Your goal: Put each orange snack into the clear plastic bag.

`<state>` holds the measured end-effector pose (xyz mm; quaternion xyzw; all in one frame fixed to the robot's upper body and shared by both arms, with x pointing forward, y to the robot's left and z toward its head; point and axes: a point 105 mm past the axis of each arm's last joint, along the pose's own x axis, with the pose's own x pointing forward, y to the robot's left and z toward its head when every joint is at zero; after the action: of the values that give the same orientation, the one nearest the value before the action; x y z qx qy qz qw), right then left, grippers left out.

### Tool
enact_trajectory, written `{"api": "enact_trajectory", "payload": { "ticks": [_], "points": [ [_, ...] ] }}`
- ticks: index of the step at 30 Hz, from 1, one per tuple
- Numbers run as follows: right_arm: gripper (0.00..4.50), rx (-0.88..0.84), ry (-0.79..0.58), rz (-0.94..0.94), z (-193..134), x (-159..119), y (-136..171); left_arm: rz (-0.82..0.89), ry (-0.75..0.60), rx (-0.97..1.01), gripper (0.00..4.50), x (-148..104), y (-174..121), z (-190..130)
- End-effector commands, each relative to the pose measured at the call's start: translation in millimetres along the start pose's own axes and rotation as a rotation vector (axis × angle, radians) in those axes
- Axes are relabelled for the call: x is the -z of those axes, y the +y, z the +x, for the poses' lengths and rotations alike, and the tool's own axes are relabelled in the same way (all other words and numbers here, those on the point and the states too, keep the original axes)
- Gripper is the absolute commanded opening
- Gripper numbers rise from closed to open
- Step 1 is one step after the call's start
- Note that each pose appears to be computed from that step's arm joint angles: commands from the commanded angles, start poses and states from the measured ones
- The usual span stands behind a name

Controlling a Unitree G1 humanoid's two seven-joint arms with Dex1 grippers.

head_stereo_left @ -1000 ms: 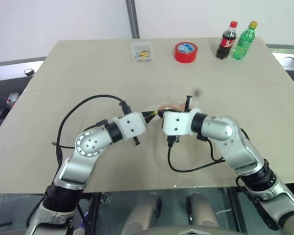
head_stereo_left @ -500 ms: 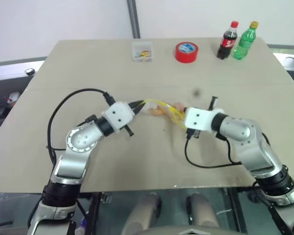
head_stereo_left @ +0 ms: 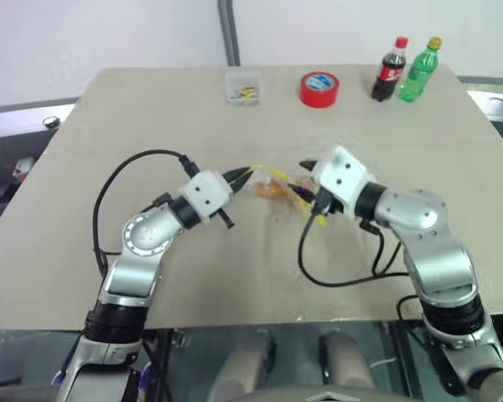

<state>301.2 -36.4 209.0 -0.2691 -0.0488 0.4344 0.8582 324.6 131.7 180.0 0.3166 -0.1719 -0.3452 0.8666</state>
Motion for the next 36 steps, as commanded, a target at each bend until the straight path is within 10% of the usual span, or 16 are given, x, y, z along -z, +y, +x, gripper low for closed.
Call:
{"api": "enact_trajectory", "payload": {
  "ticks": [1, 34, 36],
  "points": [
    [1.86, -0.031, 0.003, 0.029, 3.5, -3.6, 3.8, 0.037, -0.040, -0.002, 0.00, -10.4, 1.8, 0.4],
    [1.86, -0.028, 0.100, 0.165, 19.7, 17.1, 7.4, 0.039, -0.013, -0.005, 0.00, -13.0, -3.4, -8.8],
    [1.35, -0.024, 0.103, 0.168, 19.6, 17.7, 6.7, 0.038, -0.014, -0.005, 0.00, -13.3, -3.5, -8.9]
  ]
}}
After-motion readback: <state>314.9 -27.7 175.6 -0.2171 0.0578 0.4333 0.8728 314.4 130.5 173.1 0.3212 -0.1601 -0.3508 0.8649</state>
